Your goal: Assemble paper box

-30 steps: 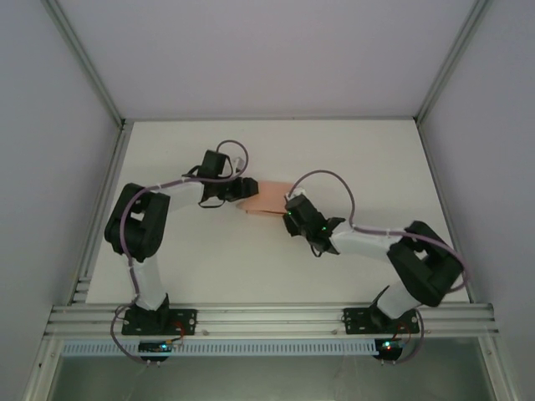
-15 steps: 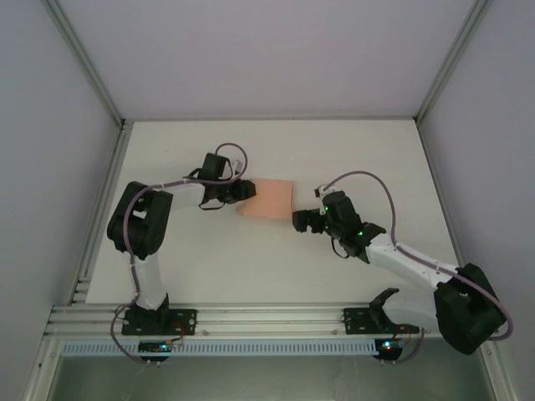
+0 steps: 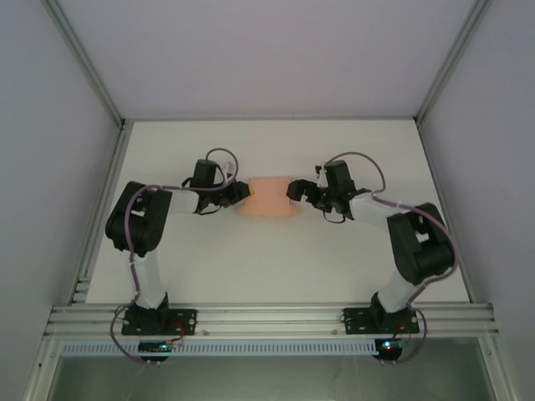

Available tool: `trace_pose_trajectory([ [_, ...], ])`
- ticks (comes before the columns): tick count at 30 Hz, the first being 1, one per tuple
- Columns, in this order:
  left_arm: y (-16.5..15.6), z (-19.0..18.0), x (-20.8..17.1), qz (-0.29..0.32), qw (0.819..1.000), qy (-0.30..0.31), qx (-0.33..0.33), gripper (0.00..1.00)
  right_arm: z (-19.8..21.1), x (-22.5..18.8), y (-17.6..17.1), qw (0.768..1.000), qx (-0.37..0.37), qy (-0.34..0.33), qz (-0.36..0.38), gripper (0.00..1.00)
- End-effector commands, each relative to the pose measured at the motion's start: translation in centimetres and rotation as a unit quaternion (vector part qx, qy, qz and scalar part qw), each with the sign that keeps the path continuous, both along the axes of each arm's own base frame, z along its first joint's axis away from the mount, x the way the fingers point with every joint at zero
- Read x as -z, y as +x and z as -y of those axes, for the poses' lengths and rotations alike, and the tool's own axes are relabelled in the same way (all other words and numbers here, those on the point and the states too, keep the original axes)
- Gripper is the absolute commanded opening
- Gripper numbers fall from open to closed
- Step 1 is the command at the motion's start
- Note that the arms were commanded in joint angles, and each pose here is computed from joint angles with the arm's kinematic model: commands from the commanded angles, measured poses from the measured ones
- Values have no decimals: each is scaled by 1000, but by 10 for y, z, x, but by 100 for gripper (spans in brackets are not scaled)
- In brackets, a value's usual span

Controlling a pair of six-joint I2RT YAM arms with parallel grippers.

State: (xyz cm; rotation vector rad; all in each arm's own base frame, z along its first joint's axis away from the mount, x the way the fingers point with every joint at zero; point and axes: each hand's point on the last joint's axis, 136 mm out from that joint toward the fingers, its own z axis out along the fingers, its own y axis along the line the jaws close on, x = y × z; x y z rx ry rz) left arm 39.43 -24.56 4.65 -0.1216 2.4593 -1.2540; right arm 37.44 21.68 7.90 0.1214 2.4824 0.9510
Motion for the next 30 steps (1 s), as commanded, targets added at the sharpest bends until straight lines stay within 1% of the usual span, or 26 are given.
trace_pose_trajectory([
  [1,-42,-25,66,-129,991,30,-28,19,-28,-9,6,996,-31,81,-32,97],
  [3,-41,-26,67,-128,991,29,-27,19,-37,-8,13,992,-32,111,-45,94],
  [6,-40,-28,68,-127,991,25,-27,19,-51,-7,19,985,-42,157,-53,87],
  [8,-40,-29,69,-128,991,23,-27,19,-59,-10,23,980,-50,188,-51,79],
  [9,-40,-29,68,-124,992,23,-24,19,-63,-14,25,977,-58,200,-47,74],
  [12,-38,-27,63,-109,994,21,-17,22,-68,-18,26,974,-64,210,-45,61],
  [14,-33,-26,55,-90,996,20,-11,22,-67,-23,27,975,-62,212,-37,56],
  [15,-28,-24,47,-77,997,17,-9,22,-66,-25,26,975,-60,212,-34,51],
  [17,-22,-21,31,-53,999,9,-8,22,-63,-33,25,975,-57,213,-26,45],
  [18,-18,-18,17,-31,1000,4,-3,24,-61,-37,25,975,-55,214,-22,43],
  [20,-13,-13,-10,19,1000,5,5,32,-57,-44,22,975,-49,216,-20,41],
  [22,-8,-9,-39,74,997,28,19,48,-52,-51,18,975,-44,216,-16,40],
  [24,-7,-5,-66,130,988,73,33,73,-46,-60,14,976,-37,214,-14,41],
  [26,-7,-2,-92,196,971,129,47,100,-37,-63,9,978,-21,207,-22,44],
  [28,-16,6,-118,276,941,182,75,100,-24,-68,4,980,3,198,-32,44],
  [29,-22,11,-130,317,922,202,90,100,-18,-71,1,981,11,192,-39,44],
  [30,-32,18,-141,361,899,219,114,100,-11,-73,-3,981,23,183,-52,44],
])
